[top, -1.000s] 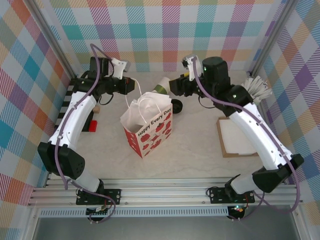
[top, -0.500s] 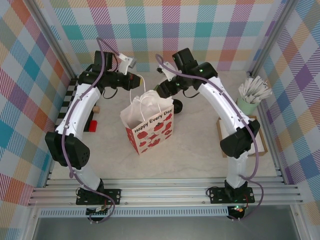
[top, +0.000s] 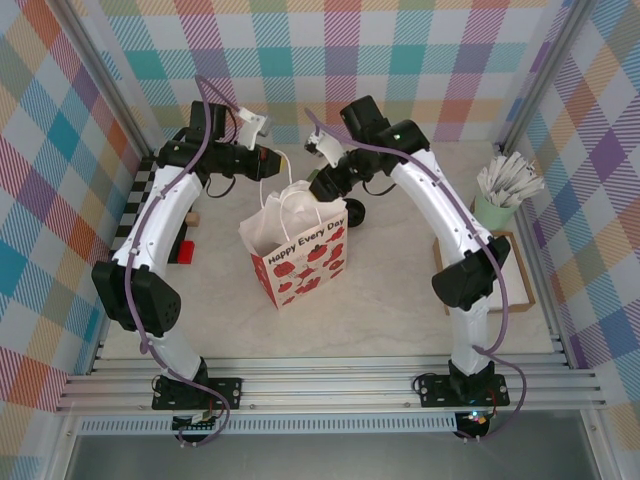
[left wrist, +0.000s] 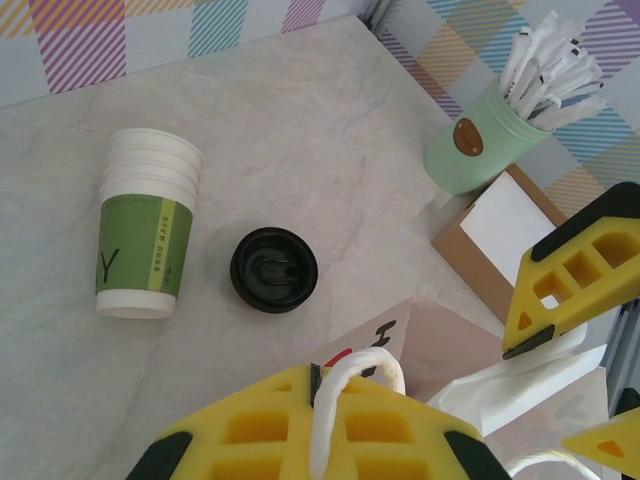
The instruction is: Pack the takeout coffee
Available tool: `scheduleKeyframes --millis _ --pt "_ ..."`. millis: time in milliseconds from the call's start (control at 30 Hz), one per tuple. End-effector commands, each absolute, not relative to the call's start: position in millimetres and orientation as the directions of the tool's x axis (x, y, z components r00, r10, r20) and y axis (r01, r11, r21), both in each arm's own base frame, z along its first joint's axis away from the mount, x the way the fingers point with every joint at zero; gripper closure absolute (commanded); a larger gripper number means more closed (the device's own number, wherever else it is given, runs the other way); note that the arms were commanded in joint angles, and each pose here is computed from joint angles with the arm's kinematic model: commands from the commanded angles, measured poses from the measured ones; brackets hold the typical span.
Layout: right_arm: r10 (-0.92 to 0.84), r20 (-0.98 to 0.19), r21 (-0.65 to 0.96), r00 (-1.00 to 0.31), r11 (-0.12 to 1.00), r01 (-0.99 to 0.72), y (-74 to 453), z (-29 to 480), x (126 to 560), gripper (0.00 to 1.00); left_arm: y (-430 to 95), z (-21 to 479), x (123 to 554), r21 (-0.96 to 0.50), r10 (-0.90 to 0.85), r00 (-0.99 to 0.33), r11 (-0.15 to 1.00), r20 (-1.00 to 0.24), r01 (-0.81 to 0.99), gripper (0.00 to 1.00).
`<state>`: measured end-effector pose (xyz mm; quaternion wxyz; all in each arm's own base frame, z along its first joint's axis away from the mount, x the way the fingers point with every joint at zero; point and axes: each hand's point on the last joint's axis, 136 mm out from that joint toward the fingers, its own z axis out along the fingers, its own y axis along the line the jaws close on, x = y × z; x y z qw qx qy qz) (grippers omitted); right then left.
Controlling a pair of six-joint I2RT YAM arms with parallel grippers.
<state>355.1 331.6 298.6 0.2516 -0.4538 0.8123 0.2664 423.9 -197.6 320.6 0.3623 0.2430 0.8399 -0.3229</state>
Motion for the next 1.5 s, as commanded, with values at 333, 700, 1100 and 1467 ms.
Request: scheduleKeyframes --millis 333,700,1100,1467 --pt "-0.618 -0.673 0.229 -0.406 0.348 -0.909 344.1 308.0 335.2 0.99 -190.2 330.6 426.0 -0.351 0.136 -0.607 0.709 -0.783 0.612 0.96" --pt "-0.569 -0.693 0.453 -0.442 0.133 -0.881 364.0 335.9 278.1 1.0 -185.5 336.7 439.0 -0.352 0.081 -0.603 0.747 -0.794 0.564 0.97" --pt "-0.615 -0.577 0.483 -0.537 0.273 -0.832 366.2 276.7 302.4 0.94 -195.5 338.3 431.5 -0.379 0.105 -0.605 0.691 -0.789 0.615 0.95" --pt "-0.622 -0.581 0.669 -0.525 0.003 -0.744 387.5 318.2 243.7 0.87 -192.6 344.4 435.9 -0.362 0.095 -0.593 0.711 -0.8 0.603 0.95"
